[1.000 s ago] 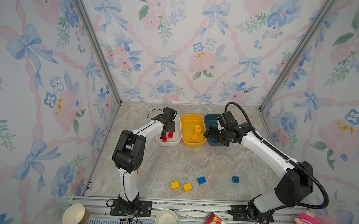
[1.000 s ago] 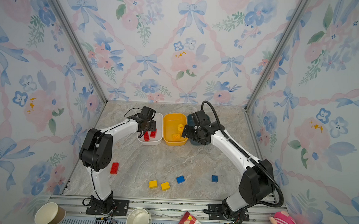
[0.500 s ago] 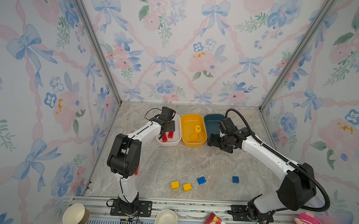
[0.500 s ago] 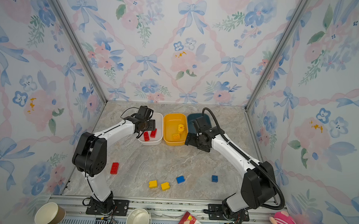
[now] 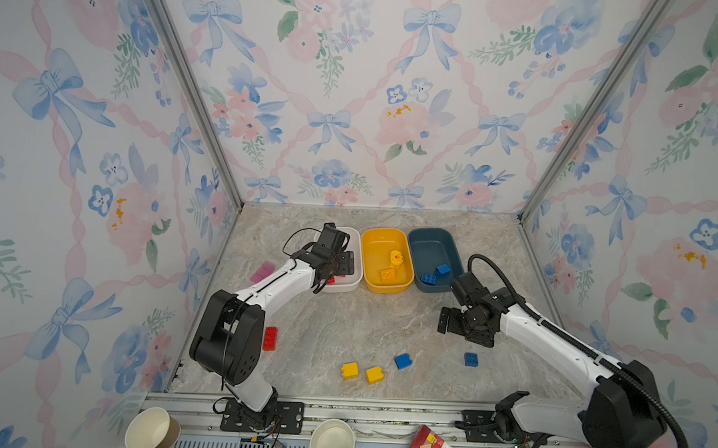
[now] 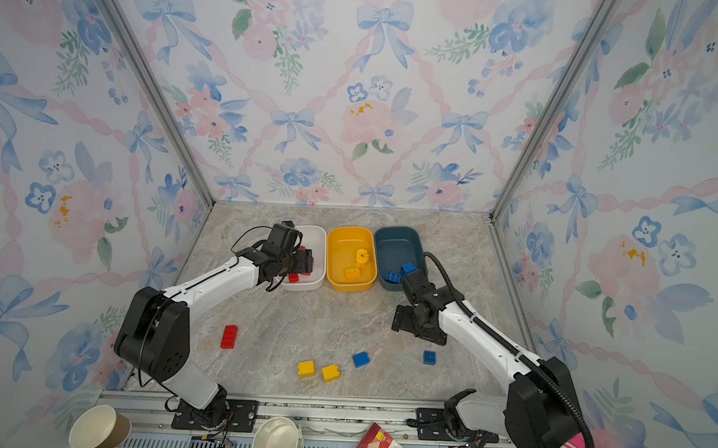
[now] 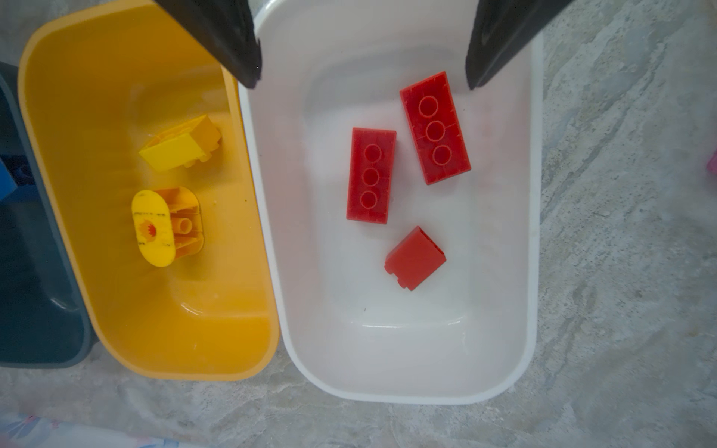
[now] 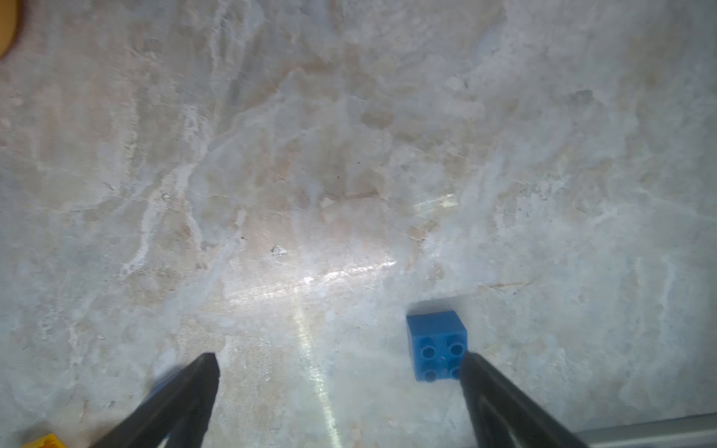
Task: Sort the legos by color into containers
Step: 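Lower the right gripper onto the small blue brick and close it, then carry the blue brick into the teal bin and open the right gripper, then move the left gripper down onto the red brick nearest the robot while the right lifts, then close the left gripper on the red brick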
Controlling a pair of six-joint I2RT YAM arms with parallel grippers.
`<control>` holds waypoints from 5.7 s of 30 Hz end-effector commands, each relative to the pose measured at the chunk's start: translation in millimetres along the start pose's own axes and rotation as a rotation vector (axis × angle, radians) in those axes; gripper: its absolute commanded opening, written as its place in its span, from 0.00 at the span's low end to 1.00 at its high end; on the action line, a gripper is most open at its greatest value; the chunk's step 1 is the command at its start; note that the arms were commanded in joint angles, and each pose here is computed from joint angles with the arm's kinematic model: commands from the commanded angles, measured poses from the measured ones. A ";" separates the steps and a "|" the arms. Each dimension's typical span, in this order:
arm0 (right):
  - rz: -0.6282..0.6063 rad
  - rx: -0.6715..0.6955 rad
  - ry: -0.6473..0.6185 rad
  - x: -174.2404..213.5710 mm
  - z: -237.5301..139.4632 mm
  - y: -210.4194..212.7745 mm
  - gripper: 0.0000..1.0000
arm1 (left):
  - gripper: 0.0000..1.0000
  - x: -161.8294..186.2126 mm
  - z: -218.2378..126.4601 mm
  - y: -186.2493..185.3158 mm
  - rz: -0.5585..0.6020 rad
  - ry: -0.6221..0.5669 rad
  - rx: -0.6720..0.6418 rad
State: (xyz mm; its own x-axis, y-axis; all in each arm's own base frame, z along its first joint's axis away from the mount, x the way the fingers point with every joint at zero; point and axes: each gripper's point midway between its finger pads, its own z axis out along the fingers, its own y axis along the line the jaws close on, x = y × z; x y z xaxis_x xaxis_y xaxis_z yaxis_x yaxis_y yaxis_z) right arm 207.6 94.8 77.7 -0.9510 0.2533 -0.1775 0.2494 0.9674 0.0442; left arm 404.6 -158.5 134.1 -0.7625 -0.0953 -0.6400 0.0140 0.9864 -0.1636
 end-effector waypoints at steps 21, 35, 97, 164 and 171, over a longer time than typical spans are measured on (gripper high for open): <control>0.193 0.093 0.006 25.2 41.6 -53.8 0.63 | 0.89 -2.8 -40.8 -30.9 -0.043 -0.059 0.122; 0.180 0.085 0.036 34.8 51.7 -53.3 0.57 | 0.90 0.9 -39.4 -29.7 -0.043 -0.052 0.118; 0.041 -0.173 -0.211 -229.2 17.5 106.2 0.38 | 0.96 109.7 -54.5 33.2 -0.140 0.070 0.018; 0.071 -0.356 -0.240 -183.7 -48.6 81.8 0.98 | 0.77 203.1 -49.2 166.3 -0.598 0.312 -0.358; 0.076 -0.361 -0.240 -182.7 -50.4 79.9 0.98 | 0.56 214.4 -48.5 157.0 -0.585 0.335 -0.350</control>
State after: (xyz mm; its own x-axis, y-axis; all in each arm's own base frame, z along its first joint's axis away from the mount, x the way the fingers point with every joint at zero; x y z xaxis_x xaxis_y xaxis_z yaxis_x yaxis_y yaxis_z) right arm 395.1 129.6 158.3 -0.8596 0.3410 -0.3805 0.1887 0.9039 0.3839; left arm 228.1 -7.3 20.7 -0.7254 -0.6061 -0.3264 -0.6062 0.7871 -0.1142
